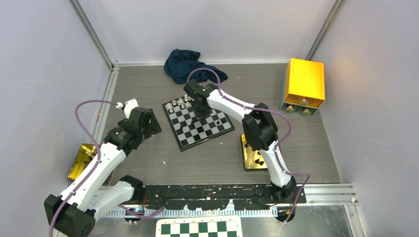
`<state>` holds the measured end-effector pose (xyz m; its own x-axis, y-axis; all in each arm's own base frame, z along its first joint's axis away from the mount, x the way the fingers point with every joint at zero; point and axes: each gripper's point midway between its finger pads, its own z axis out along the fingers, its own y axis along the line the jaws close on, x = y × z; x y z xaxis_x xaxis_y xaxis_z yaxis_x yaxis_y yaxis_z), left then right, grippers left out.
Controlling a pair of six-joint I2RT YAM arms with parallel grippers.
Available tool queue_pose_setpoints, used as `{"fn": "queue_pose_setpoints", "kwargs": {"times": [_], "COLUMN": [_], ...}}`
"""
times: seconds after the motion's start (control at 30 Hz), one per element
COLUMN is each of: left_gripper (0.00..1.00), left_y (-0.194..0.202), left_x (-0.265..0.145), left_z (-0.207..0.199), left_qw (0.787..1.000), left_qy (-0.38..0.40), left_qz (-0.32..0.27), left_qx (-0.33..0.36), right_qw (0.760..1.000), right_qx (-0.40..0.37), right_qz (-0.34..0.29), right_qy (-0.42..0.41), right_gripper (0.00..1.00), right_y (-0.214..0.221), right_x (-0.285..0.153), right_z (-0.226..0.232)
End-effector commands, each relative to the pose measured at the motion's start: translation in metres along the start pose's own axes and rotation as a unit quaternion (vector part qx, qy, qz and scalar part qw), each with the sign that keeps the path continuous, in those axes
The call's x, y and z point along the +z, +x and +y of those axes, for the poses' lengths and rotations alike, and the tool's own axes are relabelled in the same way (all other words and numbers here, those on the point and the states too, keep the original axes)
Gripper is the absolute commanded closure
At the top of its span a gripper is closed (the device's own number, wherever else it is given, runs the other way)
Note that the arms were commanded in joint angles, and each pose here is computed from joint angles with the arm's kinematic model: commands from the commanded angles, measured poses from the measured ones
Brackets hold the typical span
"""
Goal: Set up the chess pieces on the board
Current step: Pick up the chess piece from the chessboard, then place the chess piece on the chessboard.
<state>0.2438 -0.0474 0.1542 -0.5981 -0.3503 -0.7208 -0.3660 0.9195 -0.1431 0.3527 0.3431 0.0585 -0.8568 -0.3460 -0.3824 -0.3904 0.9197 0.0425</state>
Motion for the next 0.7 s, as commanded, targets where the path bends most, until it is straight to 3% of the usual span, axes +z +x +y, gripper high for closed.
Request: {"fn": "queue_pose_setpoints", "kwargs": {"times": [0.0, 0.67], "left_gripper": [0.07, 0.07], "left_y": [-0.011, -0.01], "left_x": [-0.005, -0.003], "left_z": [-0.007, -0.011], "left_qw": [1.0, 1.0], "left_qy": [0.013, 0.015], "left_qz": [-0.017, -0.009], "left_qx": [-0.013, -0.013], "right_qw": [0.999, 0.999], "right_qx": [0.002, 0.031], "right_qz": [-0.047, -0.03], "right_qy": [0.003, 0.021], "right_gripper": [0.98, 0.98], "right_y": [-0.017, 0.003], "right_x": [-0.04, -0.043], "right_z": [-0.007, -0.042]}}
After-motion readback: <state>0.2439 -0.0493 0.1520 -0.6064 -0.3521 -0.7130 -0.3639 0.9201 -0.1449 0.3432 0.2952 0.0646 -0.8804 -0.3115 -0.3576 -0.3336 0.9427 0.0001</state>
